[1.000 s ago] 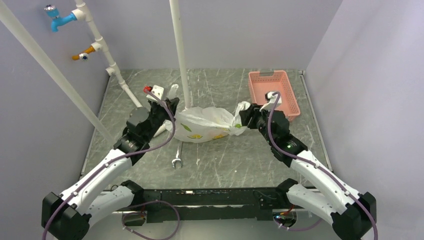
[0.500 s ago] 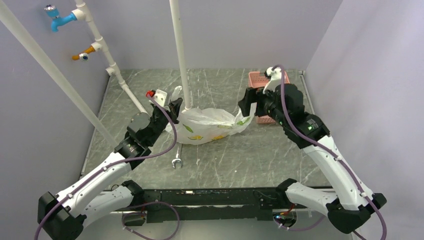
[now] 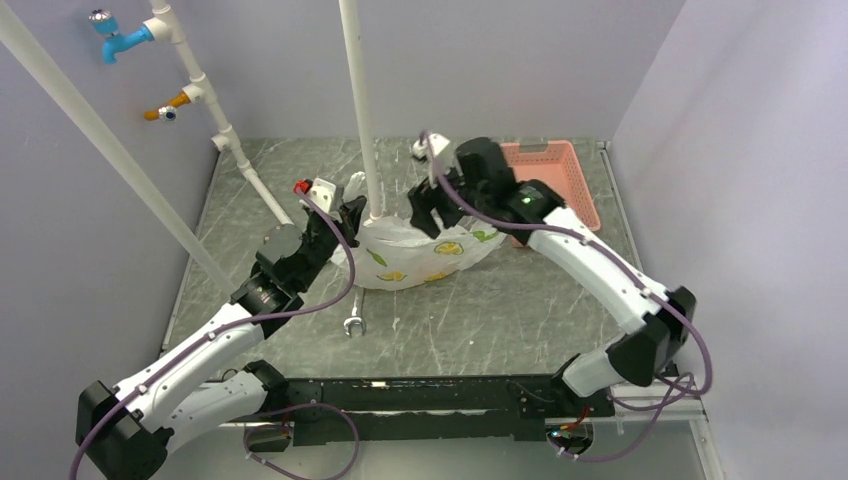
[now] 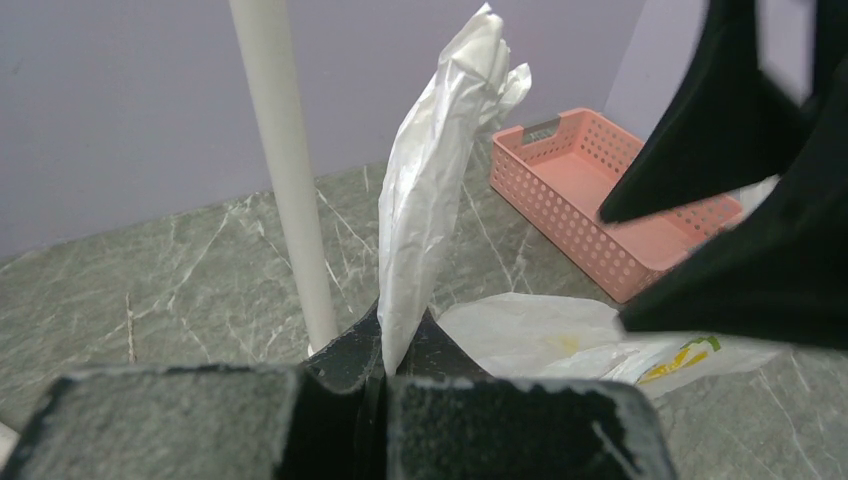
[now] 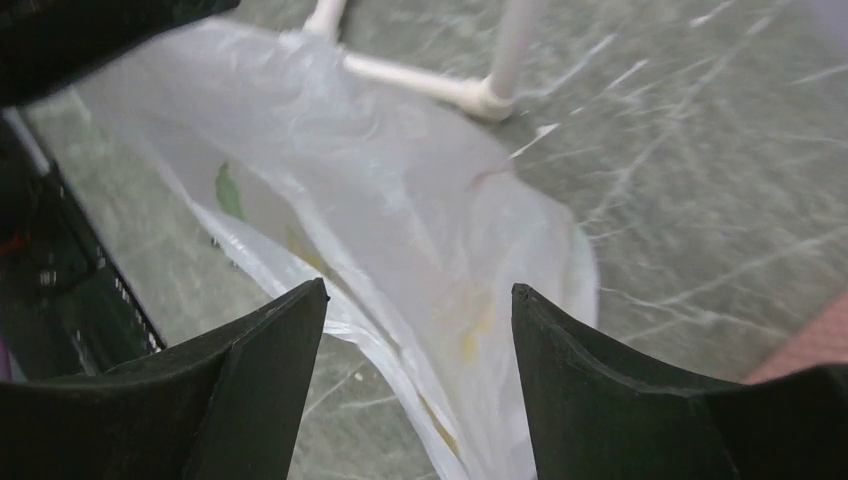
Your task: Take the fake fruits out of the plastic bag
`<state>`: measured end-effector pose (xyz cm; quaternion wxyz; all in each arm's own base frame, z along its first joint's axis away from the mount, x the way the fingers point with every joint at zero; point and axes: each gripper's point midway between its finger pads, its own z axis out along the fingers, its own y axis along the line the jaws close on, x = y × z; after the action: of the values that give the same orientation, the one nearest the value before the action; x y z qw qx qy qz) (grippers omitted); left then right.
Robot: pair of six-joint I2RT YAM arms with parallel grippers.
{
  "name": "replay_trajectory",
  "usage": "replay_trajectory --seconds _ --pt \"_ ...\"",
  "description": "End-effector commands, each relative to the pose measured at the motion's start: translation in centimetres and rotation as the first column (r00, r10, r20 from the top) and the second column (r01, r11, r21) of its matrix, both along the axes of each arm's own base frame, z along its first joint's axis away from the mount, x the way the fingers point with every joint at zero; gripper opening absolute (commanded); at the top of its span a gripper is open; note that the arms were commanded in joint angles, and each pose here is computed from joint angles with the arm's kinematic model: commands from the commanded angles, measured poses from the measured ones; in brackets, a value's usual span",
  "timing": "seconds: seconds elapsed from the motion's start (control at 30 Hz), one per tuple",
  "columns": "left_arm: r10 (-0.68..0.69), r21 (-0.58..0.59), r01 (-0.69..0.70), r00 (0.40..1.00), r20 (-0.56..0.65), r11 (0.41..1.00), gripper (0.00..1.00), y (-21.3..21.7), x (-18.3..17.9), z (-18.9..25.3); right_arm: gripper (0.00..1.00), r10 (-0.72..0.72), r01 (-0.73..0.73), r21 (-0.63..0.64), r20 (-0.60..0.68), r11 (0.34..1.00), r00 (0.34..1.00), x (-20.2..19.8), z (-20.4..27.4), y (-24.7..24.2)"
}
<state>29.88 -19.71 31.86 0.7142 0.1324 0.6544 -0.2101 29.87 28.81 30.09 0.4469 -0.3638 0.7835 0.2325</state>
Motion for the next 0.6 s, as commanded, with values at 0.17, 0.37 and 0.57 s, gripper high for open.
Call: replay_trajectory --seconds 0.17,0.37,0.57 --pt "-0.008 -0.011 0.009 0.999 0.038 1.000 0.00 -0.4 0.1 1.0 0.71 0.264 -0.266 0.005 0.103 0.964 0.959 -1.2 -1.2 5.2" --pt "-0.027 -0.015 0.027 0.998 0.049 1.000 0.00 -0.5 -0.2 1.5 0.63 0.199 -0.193 -0.060 0.114 0.979 0.973 0.1 -2.7 5.2" --pt "-0.006 -0.017 0.007 0.998 0.061 1.000 0.00 0.0 -0.2 1.8 0.55 0.216 -0.205 -0.103 0.114 0.973 0.970 0.5 -4.0 5.6"
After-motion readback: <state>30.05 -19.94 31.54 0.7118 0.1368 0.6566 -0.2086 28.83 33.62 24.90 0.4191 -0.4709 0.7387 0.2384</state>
